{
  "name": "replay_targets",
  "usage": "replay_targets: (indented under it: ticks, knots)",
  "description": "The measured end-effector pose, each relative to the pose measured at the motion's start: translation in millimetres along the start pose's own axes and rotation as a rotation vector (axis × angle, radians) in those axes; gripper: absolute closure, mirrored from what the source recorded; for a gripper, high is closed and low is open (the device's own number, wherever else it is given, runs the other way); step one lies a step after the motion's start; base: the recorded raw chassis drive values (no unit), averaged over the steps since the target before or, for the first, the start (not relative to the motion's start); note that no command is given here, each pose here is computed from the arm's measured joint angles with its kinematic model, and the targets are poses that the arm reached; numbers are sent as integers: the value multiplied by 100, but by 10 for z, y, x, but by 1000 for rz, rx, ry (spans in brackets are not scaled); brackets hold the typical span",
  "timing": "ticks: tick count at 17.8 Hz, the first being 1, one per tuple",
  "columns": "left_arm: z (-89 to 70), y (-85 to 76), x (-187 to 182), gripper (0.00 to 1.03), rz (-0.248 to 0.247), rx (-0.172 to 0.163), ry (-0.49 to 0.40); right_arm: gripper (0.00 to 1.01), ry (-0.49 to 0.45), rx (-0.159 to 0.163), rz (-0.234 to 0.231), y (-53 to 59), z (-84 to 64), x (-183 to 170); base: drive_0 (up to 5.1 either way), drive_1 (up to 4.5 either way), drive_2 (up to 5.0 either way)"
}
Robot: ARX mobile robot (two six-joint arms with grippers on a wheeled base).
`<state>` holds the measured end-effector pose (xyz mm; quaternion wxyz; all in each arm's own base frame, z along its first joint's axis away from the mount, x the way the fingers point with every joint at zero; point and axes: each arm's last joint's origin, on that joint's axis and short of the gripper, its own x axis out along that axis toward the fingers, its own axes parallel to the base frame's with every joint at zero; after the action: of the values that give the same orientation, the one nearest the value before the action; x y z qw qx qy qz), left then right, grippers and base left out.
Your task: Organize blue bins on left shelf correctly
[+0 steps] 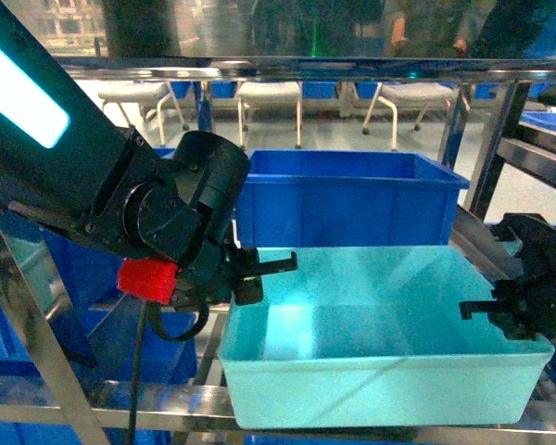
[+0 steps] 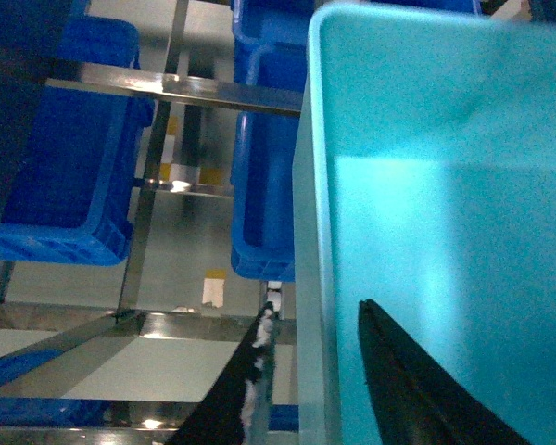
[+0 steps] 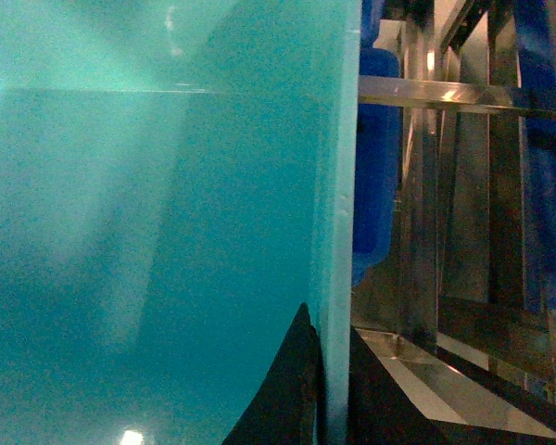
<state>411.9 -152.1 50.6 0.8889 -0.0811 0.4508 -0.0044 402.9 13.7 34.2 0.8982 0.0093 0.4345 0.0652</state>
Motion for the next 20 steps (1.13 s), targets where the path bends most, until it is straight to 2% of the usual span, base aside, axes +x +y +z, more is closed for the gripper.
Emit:
replay_targets:
  ticks: [2, 5, 7, 8, 10, 11, 12, 14, 17, 18, 20]
  knots:
    - [12, 8, 0, 59, 3, -2, -4, 85, 1, -17, -5, -1, 0, 0, 0, 0, 0]
    - [14, 13, 1, 37, 4, -3, -4, 61, 1, -27, -4, 0, 0, 0, 0, 0, 0]
    - [14, 13, 1, 14, 4, -3, -4, 40, -7, -27, -4, 0, 9, 0, 0, 0, 0]
    - [14, 13, 1, 7, 4, -3, -4, 30, -10, -27, -4, 0, 16, 0, 0, 0, 0]
    - [13, 11, 1, 5, 4, -3, -3, 8, -10, -27, -3, 0, 17, 0, 0, 0, 0]
    - [15, 10, 1, 5, 2, -5, -5, 1, -13, -27, -2, 1, 19, 0, 0, 0, 0]
    - [19, -8, -3, 5, -16, -7, -14, 4, -42, -36, -2, 1, 27, -3, 0, 0, 0]
    - [-32, 3, -121, 5, -34, -7, -45, 3, -124, -64, 1, 38, 4, -60, 0, 0, 0]
    - [-4, -30, -346, 5, -70, -14, -124, 3, -254, -84, 56, 90, 60, -186, 0, 0, 0]
    - [-26, -38, -408, 5, -83, -13, -141, 3, -307, -88, 89, 109, 62, -244, 0, 0, 0]
    - [-168, -26, -479, 5, -88, -1, -116, 3, -392, -113, 146, 185, 4, -337, 0, 0, 0]
